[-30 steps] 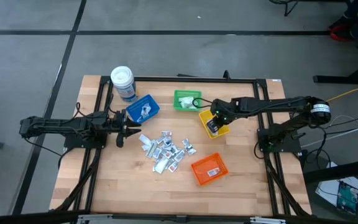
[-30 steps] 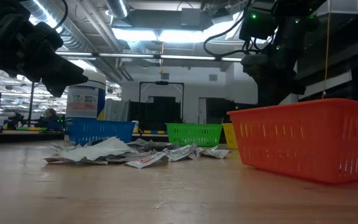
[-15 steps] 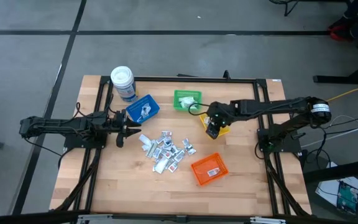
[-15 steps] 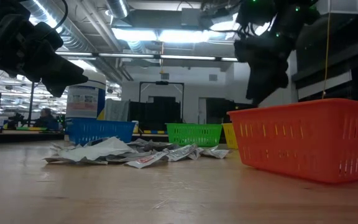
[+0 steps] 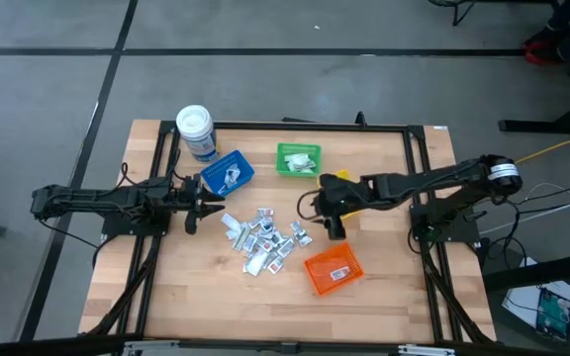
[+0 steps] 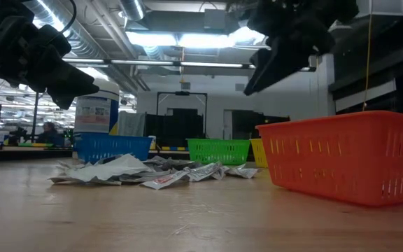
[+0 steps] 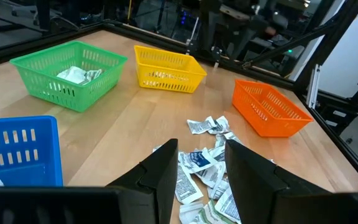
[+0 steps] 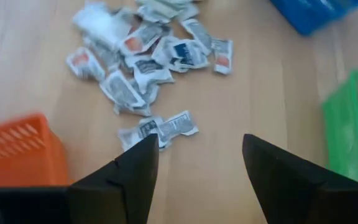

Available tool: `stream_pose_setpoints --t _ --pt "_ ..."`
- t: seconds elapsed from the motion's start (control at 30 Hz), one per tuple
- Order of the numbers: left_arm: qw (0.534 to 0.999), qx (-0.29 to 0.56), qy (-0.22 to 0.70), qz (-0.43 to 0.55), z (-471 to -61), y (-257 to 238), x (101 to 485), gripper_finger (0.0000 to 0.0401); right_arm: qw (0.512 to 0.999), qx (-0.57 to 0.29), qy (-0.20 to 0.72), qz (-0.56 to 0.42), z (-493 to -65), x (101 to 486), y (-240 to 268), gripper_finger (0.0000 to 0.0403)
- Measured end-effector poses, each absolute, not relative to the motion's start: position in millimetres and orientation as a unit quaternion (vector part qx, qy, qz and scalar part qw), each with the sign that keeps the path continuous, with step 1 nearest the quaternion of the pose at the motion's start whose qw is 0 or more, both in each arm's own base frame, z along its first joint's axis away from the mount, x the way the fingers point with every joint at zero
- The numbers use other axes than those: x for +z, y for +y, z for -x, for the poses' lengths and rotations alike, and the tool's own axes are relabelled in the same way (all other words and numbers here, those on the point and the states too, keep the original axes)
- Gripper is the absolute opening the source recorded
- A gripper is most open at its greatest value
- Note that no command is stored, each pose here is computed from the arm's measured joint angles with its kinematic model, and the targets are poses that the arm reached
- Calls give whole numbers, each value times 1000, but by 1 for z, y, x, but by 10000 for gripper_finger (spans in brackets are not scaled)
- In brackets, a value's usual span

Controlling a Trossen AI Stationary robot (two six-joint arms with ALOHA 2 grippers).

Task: Pick & Place First Aid Supplies
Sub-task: Put the white ointment pack into the orange bin

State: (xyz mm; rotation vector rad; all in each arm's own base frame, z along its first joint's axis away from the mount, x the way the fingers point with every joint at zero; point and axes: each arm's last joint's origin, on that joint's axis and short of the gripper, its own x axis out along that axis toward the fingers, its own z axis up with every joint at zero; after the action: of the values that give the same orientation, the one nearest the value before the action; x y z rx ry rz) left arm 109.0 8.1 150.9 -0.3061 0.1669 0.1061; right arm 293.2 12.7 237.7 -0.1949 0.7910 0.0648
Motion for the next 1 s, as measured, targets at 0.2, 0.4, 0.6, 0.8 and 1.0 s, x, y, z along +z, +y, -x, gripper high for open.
stream_pose_setpoints --t 0.2,0.4,0.6,0.8,1.0 --pt "983 53 83 152 -109 8 151 127 885 95 389 236 -307 218 15 232" --pt "983 53 83 152 -109 8 151 127 860 132 381 314 -319 201 16 232" --pt "983 53 83 152 -109 8 151 127 836 182 380 351 -327 183 19 232" --pt "983 53 83 152 -109 8 151 127 816 218 390 367 -331 165 27 232" --pt "983 53 83 152 -109 8 151 127 818 219 380 373 -339 153 31 232"
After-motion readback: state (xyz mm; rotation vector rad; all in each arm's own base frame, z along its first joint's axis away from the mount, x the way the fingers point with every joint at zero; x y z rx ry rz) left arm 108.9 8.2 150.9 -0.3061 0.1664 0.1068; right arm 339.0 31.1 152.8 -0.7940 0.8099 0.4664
